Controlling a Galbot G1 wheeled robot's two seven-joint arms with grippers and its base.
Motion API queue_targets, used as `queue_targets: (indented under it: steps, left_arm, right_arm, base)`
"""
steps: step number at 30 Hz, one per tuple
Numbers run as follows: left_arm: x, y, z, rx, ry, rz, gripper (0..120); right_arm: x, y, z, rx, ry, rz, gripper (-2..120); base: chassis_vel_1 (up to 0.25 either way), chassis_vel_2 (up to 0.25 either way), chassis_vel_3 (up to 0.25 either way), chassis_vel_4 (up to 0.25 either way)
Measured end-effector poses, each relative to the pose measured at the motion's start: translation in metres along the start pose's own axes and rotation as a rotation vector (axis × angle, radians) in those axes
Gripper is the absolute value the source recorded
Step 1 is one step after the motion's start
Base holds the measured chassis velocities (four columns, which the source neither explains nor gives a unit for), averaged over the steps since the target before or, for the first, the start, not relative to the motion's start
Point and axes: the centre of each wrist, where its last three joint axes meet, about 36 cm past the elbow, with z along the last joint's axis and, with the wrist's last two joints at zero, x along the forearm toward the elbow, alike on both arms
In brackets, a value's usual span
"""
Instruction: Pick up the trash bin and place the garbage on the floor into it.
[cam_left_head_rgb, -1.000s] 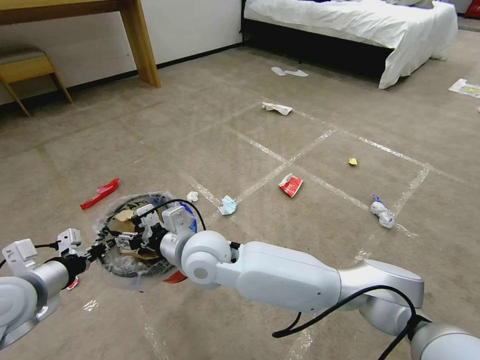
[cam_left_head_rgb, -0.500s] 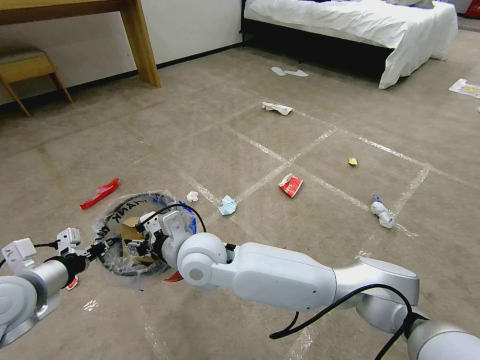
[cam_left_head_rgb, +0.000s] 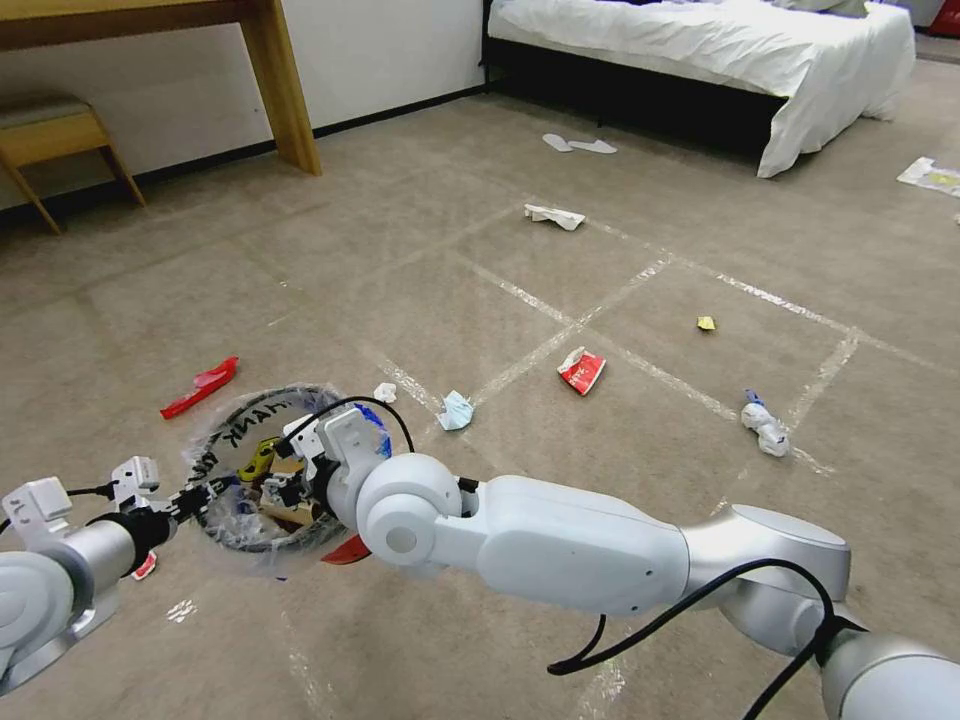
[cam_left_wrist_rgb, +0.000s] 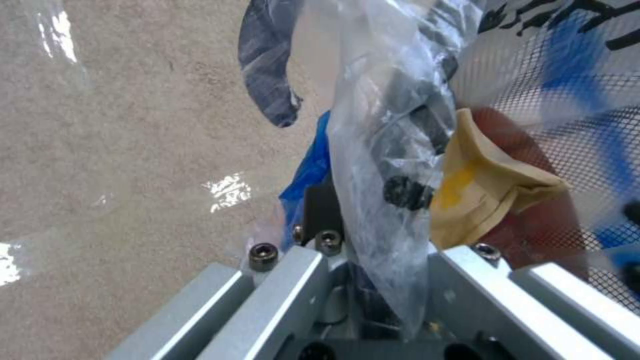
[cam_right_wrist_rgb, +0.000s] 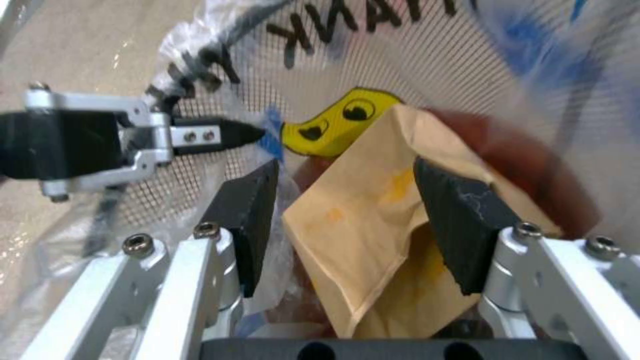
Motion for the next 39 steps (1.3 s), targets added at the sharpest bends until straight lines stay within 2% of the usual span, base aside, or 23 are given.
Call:
queue_targets:
  steps: [14,19,21,22,24,25,27,28,30,31,33,34,36,37,39]
  left_arm:
    - [0.000,0.001,0.000,0.001,-0.003,-0.001,0]
    - [-0.001,0.002,0.000,0.004,-0.005,-0.004,0]
    - [0.001,0.003,-0.002,0.004,-0.013,-0.007,0]
    - [0.001,0.003,-0.002,0.004,-0.013,-0.007,0]
    - [0.003,0.004,-0.005,0.000,-0.021,-0.014,0]
    - [0.003,0.004,-0.005,0.000,-0.021,-0.014,0]
    - [0.003,0.007,-0.007,-0.005,-0.029,-0.029,0]
    - [0.003,0.007,-0.007,-0.005,-0.029,-0.029,0]
    - [0.003,0.012,-0.009,-0.007,-0.040,-0.051,0]
    - [0.003,0.012,-0.009,-0.007,-0.040,-0.051,0]
    - [0.003,0.018,-0.011,-0.008,-0.051,-0.072,0]
    - [0.003,0.018,-0.011,-0.008,-0.051,-0.072,0]
    - [0.005,0.022,-0.014,-0.010,-0.065,-0.093,0]
    - [0.005,0.022,-0.014,-0.010,-0.065,-0.093,0]
    - [0.005,0.027,-0.015,-0.017,-0.081,-0.120,0]
  right_arm:
    - [0.008,-0.002,-0.019,-0.015,-0.042,-0.006,54]
    - [0.017,-0.007,-0.039,-0.084,-0.178,-0.074,56]
    - [0.032,-0.022,-0.052,-0.141,-0.311,-0.134,66]
    - [0.032,-0.022,-0.052,-0.141,-0.311,-0.134,66]
    - [0.058,-0.050,-0.066,-0.196,-0.475,-0.170,76]
    - [0.058,-0.050,-0.066,-0.196,-0.475,-0.170,76]
    - [0.083,-0.080,-0.073,-0.234,-0.610,-0.166,85]
    - [0.083,-0.080,-0.073,-0.234,-0.610,-0.166,85]
    - [0.107,-0.114,-0.067,-0.261,-0.728,-0.132,92]
    - [0.107,-0.114,-0.067,-0.261,-0.728,-0.132,92]
    - [0.134,-0.153,-0.048,-0.261,-0.818,-0.053,93]
    - [0.134,-0.153,-0.048,-0.261,-0.818,-0.053,93]
    - [0.160,-0.183,-0.027,-0.236,-0.893,0.038,99]
    - [0.160,-0.183,-0.027,-0.236,-0.893,0.038,99]
    - [0.196,-0.212,-0.002,-0.197,-0.983,0.163,100]
  base:
    - [0.000,0.000,0.000,0.000]
    - [0.000,0.000,0.000,0.000]
    - [0.000,0.000,0.000,0.000]
    - [0.000,0.000,0.000,0.000]
    - [0.000,0.000,0.000,0.000]
    - [0.000,0.000,0.000,0.000]
    - [0.000,0.000,0.000,0.000]
    - [0.000,0.000,0.000,0.000]
    - [0.000,0.000,0.000,0.000]
    - [0.000,0.000,0.000,0.000]
    - [0.000,0.000,0.000,0.000]
    - [0.000,0.000,0.000,0.000]
    - [0.000,0.000,0.000,0.000]
    - [0.000,0.000,0.000,0.000]
    - [0.000,0.000,0.000,0.000]
